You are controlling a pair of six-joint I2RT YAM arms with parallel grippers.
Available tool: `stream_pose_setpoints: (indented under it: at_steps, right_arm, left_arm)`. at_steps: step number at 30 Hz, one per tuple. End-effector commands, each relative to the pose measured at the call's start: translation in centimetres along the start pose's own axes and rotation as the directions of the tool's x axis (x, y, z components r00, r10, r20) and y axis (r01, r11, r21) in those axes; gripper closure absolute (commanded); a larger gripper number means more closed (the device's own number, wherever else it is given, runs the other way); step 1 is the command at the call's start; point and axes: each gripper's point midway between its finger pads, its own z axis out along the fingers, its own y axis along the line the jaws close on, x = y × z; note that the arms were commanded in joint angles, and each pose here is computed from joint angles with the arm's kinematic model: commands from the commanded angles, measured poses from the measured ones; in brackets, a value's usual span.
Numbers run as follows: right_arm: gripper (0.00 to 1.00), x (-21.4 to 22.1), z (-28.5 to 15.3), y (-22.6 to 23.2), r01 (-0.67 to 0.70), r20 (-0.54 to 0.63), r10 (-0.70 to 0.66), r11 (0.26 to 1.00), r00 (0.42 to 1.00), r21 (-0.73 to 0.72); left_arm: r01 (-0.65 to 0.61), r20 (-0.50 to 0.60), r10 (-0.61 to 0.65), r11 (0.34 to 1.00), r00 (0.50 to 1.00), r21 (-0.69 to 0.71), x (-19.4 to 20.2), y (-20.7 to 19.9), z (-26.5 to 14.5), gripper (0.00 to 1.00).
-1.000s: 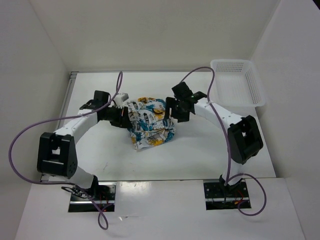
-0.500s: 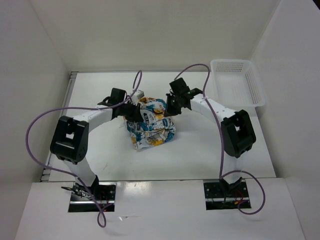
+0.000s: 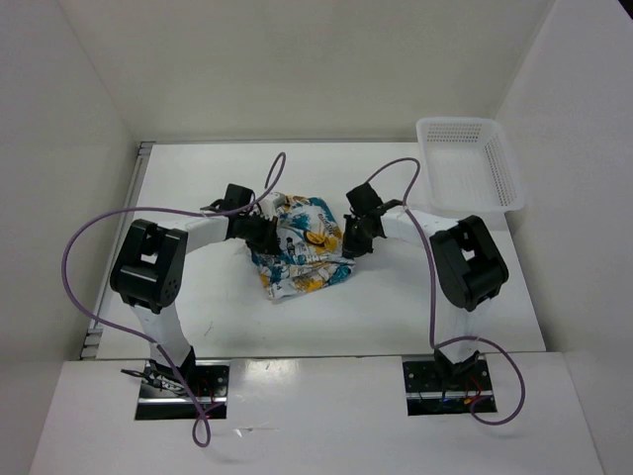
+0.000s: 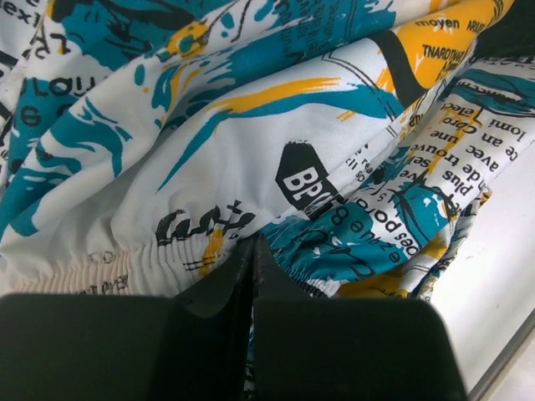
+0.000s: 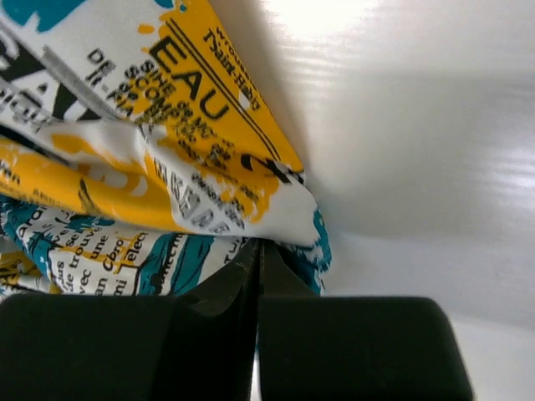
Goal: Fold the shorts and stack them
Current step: Fold the shorts
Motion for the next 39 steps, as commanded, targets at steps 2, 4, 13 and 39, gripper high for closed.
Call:
stream_pose_setpoints:
  at_steps: [2,4,13,39]
  right_arm:
    - [1.0,-3.0,-5.6,1.4,0.063,0.136,-0.067,0.997,0.988,0.038]
    - [1.0,-5.7,-8.0,3.8,0.084,0.206,-0.082,0.996,0.975,-0.005]
    - [1.0,-11.3,-4.1,10.3,0.127,0.208,-0.096,0.982,0.973,-0.14]
    - [0.0,-19.5,-16.3,13.3,0.103,0.527,-0.043,0.991,0.849,-0.084]
  left_arm:
    - [0.018,0.005,-0.018,1.0,1.0,0.025,-1.1,-0.3,-1.6,0.97]
    - [0.006,0.043,-0.008,0.999,0.999,0.038,-2.8,-0.8,-3.0,0.97]
    - [-0.048,0.119,0.043,0.998,0.992,0.037,-6.2,-1.5,-4.3,0.94]
    - [-0.006,0.124,0.009,1.0,0.992,-0.027,-8.5,1.3,-5.1,0.48]
